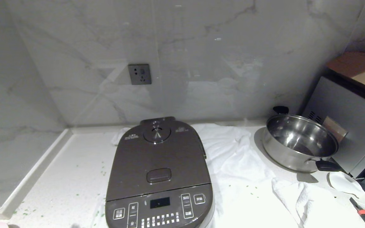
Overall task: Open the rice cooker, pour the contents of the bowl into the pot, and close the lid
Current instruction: Press the start button
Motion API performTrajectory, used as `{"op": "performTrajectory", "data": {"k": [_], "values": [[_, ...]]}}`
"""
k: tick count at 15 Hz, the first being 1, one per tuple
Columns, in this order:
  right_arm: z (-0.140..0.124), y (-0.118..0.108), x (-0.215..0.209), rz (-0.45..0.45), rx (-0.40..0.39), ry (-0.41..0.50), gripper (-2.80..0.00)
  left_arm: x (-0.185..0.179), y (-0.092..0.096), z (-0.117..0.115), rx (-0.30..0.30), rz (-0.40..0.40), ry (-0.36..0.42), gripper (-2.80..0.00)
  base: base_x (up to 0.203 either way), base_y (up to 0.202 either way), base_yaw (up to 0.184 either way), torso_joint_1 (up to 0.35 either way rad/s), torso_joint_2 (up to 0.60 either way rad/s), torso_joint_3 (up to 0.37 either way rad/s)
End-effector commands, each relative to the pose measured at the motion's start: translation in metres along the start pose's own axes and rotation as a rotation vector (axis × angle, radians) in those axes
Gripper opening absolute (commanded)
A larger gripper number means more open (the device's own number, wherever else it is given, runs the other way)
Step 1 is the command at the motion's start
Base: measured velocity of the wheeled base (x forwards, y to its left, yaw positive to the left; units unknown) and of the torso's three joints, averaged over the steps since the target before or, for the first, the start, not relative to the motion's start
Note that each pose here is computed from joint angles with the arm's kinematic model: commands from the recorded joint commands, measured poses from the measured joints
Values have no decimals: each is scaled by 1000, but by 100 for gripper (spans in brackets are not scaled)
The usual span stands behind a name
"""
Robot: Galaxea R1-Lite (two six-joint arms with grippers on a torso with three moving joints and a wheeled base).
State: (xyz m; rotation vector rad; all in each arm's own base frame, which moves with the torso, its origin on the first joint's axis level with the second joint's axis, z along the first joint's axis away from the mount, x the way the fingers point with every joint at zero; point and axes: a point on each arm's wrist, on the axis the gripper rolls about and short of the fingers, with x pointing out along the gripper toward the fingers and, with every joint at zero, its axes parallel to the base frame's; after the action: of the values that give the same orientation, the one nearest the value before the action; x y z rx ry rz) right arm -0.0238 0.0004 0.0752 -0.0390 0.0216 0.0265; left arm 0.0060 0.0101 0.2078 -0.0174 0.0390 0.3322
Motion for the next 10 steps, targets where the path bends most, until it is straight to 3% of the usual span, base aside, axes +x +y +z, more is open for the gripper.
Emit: {"op": "performTrajectory", "data": {"k": [1, 2, 4, 7, 10], "values": [[0, 0, 0, 2, -1, 1, -280, -27, 13, -10, 51, 89, -114, -280, 0, 0, 0, 0, 0, 0], [0, 0, 0, 2, -1, 2, -280, -27, 13, -19, 96, 113, -117, -280, 0, 0, 0, 0, 0, 0], [0, 0, 0, 2, -1, 1, -280, -24, 12, -19, 68, 157, -199, -280, 0, 0, 0, 0, 0, 0], [0, 0, 0, 2, -1, 1, -280, -25, 11, -24, 122, 240, -179, -280, 0, 0, 0, 0, 0, 0], [0, 0, 0, 2, -1, 2, -280, -21, 9, -50, 161, 171, -137, -280, 0, 0, 0, 0, 0, 0]]}}
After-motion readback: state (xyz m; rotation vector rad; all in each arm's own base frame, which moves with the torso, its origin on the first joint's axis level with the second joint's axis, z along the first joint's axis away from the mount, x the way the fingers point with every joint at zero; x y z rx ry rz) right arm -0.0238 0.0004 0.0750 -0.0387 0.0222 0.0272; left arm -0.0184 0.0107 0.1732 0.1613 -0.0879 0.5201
